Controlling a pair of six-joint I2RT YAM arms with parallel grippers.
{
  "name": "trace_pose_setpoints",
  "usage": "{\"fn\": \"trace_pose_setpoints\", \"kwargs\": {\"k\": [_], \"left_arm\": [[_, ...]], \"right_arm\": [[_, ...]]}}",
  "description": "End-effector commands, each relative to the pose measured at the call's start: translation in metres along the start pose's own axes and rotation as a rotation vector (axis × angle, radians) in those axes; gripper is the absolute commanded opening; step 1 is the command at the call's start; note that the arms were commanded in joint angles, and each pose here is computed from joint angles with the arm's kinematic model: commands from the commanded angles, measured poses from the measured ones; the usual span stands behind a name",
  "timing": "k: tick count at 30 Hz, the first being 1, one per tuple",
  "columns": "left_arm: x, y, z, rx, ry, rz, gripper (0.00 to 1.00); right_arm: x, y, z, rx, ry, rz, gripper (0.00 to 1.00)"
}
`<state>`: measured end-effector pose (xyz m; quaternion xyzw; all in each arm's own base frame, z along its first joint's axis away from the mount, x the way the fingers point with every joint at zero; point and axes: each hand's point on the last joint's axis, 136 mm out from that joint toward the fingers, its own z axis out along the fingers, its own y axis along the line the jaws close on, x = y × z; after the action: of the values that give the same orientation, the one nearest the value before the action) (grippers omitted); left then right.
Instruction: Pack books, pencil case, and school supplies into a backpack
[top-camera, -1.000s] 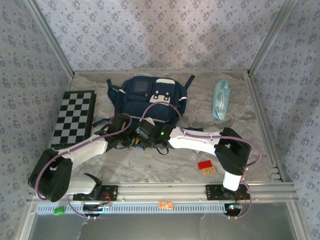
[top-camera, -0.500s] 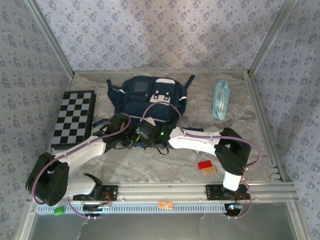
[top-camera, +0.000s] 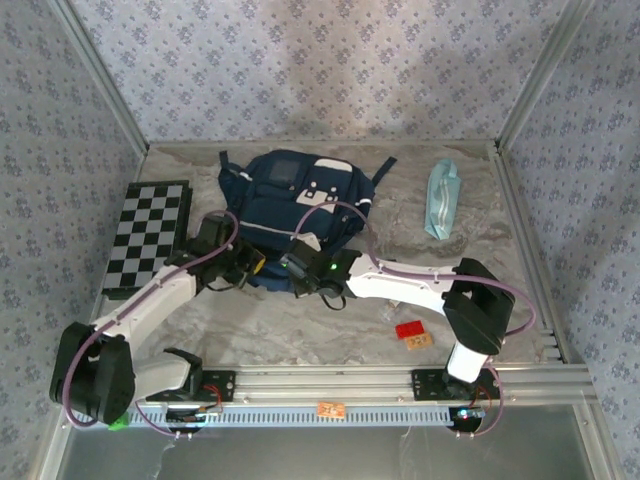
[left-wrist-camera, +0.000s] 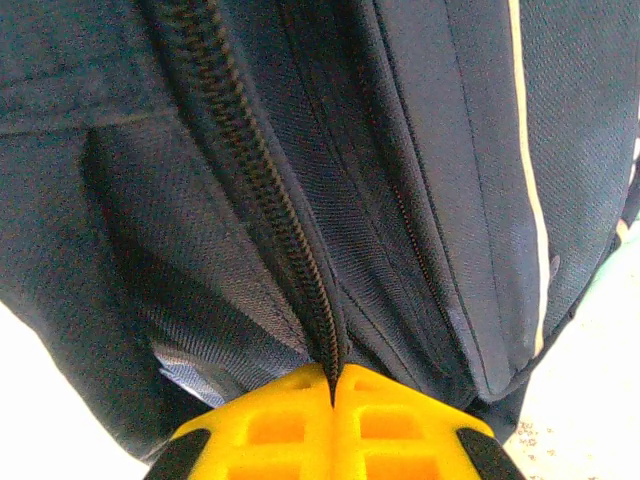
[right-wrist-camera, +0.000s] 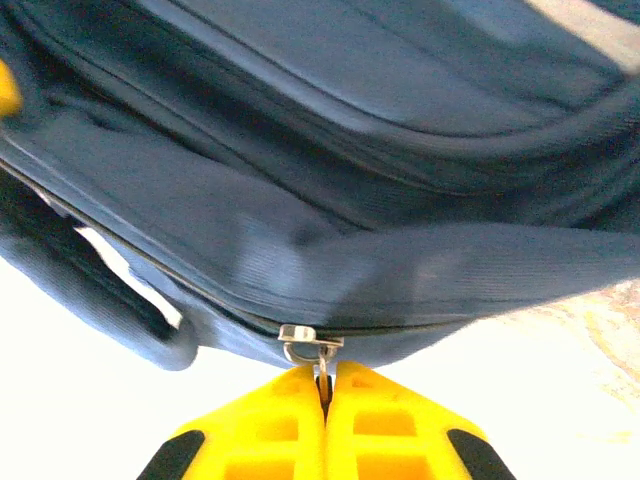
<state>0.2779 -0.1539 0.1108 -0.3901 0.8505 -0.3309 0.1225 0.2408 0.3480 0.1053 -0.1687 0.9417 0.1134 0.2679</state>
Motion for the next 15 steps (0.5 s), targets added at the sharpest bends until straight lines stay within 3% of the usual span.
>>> {"fn": "trace_pose_setpoints", "kwargs": {"k": [1,7,15], "left_arm": [[-0.039,-0.011,-0.029,0.016,-0.137,0.038,0.00],[-0.058,-0.014,-0.046,0.029,-0.184,0.039,0.00],[-0.086,-0.027,-0.047,0.028,-0.202,0.071,0.00]], "right_arm": [[0.023,-0.041,-0.011,0.113,0.071,0.026,0.00],[0.012,-0.060,-0.013,0.130,0.065,0.054,0.00],[-0.007,-0.016,-0.016,-0.003,0.048,-0.022,0.00]]}}
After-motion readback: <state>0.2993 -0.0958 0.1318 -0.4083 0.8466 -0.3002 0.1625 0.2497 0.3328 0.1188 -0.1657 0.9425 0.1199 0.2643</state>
